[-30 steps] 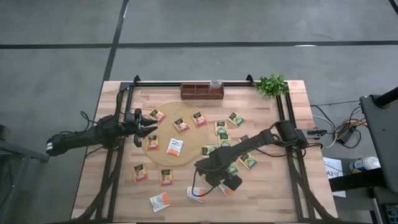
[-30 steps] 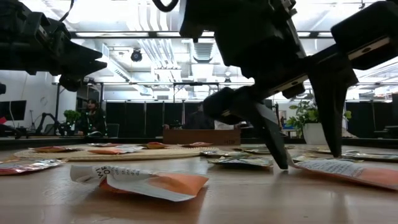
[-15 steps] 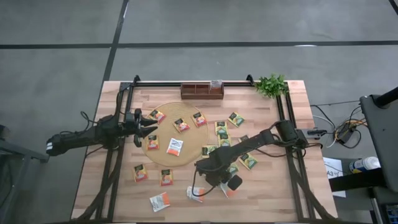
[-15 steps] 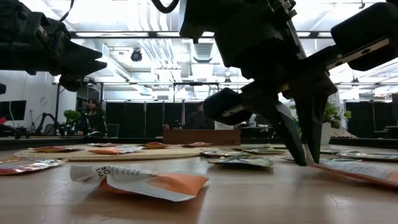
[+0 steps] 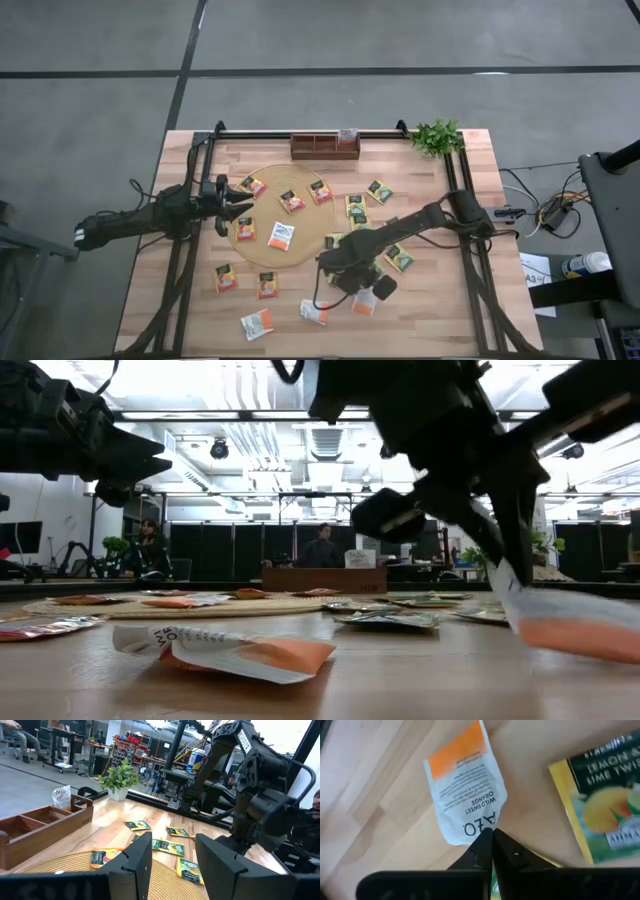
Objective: Pick & Place Tea
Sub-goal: Put the white tea bag into the right section of the wooden organizer
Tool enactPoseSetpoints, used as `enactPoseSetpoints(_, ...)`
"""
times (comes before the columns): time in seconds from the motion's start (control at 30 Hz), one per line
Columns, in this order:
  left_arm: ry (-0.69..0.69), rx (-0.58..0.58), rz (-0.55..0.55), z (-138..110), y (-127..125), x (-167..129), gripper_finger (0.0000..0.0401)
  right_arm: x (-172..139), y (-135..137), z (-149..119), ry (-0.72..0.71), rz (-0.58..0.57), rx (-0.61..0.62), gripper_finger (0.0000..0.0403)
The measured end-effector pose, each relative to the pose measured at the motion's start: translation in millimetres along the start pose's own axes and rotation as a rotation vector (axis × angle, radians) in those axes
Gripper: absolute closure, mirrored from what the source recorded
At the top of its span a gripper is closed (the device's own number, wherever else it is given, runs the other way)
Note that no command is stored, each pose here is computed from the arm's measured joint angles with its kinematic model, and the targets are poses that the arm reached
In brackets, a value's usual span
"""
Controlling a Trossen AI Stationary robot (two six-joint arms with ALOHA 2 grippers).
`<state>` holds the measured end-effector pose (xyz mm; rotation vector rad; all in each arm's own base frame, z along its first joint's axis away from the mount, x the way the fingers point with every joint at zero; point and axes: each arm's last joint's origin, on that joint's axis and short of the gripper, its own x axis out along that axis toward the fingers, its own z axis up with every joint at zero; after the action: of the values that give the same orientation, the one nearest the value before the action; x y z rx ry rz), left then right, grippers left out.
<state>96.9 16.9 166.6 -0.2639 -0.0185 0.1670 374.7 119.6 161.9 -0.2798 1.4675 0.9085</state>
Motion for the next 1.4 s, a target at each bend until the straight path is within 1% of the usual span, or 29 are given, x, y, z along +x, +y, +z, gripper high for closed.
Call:
enactPoseSetpoints(0.17,0.0,0.0,0.0,0.1,0.0,0.0,0.0256,-24.1,5.8,-7.1,-0.024,-0.018,0.023,0.0394)
enactPoseSetpoints(0.43,0.0,0.0,0.0,0.1,0.0,0.0,0.0256,-71.2,15.7,-25.5,-0.035,-0.174,0.046,0.0395)
enactPoseSetpoints(0.57,0.0,0.0,0.0,0.0,0.0,0.0,0.0256,-95.5,18.2,-37.5,-0.056,-0.261,0.077,0.0395)
enactPoseSetpoints(0.67,0.0,0.0,0.0,0.1,0.0,0.0,0.0256,-109.9,18.2,-48.3,-0.044,-0.324,0.109,0.0395)
enactPoseSetpoints(0.73,0.0,0.0,0.0,0.0,0.0,0.0,0.0256,-116.4,14.6,-55.8,-0.033,-0.35,0.15,0.0395)
enactPoseSetpoints(0.87,0.0,0.0,0.0,0.1,0.0,0.0,0.0256,-126.4,4.1,-71.6,-0.002,-0.362,0.244,0.0395)
enactPoseSetpoints(0.97,0.0,0.0,0.0,0.1,0.0,0.0,0.0256,-136.5,-3.3,-81.5,0.03,-0.401,0.29,0.0395)
enactPoseSetpoints(1.13,0.0,0.0,0.0,0.1,0.0,0.0,0.0256,-160.5,-17.5,-94.5,-0.007,-0.455,0.355,0.0395)
enactPoseSetpoints(1.23,0.0,0.0,0.0,0.1,0.0,0.0,0.0256,-176.2,-25.4,-103.0,-0.025,-0.506,0.393,0.0395)
enactPoseSetpoints(1.4,0.0,0.0,0.0,0.0,0.0,0.0,0.0256,-200.9,-38.1,-120.3,-0.062,-0.567,0.437,0.0395)
